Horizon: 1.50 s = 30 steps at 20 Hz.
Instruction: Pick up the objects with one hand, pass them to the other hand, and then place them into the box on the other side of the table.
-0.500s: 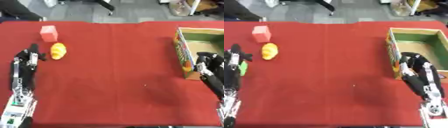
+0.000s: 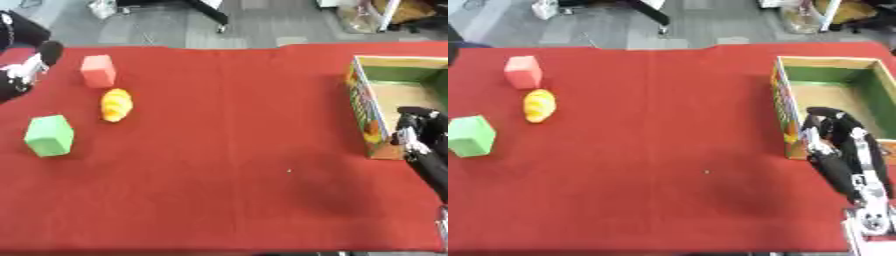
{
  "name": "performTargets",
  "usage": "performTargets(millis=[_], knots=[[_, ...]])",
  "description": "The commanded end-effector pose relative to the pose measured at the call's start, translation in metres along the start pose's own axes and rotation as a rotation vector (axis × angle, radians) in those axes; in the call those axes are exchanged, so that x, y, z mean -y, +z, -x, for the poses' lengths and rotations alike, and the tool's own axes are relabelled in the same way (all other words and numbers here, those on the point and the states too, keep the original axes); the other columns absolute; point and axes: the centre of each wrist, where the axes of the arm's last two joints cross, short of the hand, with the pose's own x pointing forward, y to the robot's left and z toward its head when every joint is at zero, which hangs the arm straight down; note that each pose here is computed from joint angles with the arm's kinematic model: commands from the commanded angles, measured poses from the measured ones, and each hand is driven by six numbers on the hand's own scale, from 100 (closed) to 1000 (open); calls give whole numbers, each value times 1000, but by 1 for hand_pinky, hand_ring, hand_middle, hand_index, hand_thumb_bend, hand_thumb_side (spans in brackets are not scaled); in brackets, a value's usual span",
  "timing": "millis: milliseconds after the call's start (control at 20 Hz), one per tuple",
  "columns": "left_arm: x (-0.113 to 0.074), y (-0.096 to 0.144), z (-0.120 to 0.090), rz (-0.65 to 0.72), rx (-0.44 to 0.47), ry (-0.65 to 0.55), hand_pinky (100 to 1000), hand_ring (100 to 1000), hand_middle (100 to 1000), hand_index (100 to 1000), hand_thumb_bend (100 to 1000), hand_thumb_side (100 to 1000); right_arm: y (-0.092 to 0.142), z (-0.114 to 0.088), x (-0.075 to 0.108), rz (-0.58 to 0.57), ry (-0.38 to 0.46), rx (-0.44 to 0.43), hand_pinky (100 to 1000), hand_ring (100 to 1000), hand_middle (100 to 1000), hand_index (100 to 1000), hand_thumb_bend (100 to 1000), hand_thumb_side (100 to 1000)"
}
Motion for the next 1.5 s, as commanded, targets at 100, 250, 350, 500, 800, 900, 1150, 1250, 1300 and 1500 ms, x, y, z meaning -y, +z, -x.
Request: performTargets(millis=[100,250,350,500,800,900,1150,1250,1300,1500], knots=[[-41,-3,6,307,-138,-271,778,706,709,753,641,559,-3,-3,4,-13,23,21,602,433,367,712,100,538],[-41,-11,14,538,-216,-379,807,775,782,853,745,528,-4,-4,4,-17,21,25,601,433,366,712,100,516],[-36,-16,18,644,-253,-442,809,781,788,858,743,486,-4,-4,4,-16,21,22,601,433,366,711,100,516],[-26,-22,31,737,-298,-464,812,791,798,866,739,453,-4,-4,4,-16,20,23,601,433,366,711,100,516],[-14,-28,62,779,-396,-459,811,795,808,874,692,385,-4,-4,4,-16,18,21,602,432,366,710,100,518],[-11,-28,72,777,-429,-458,810,795,809,875,688,380,-4,-4,4,-17,17,22,602,433,366,709,100,518],[-1,-27,91,800,-489,-451,807,793,806,868,663,364,-4,-4,4,-19,16,22,602,432,366,706,100,518],[1,-27,97,809,-505,-448,805,791,804,866,653,361,-4,-4,4,-19,16,22,602,432,366,705,100,518],[3,-27,99,811,-512,-445,804,789,802,864,644,354,-4,-4,4,-19,16,21,602,432,366,705,100,518],[9,-27,106,810,-537,-436,799,780,789,852,607,320,-3,-4,4,-20,15,21,602,432,366,704,100,518]])
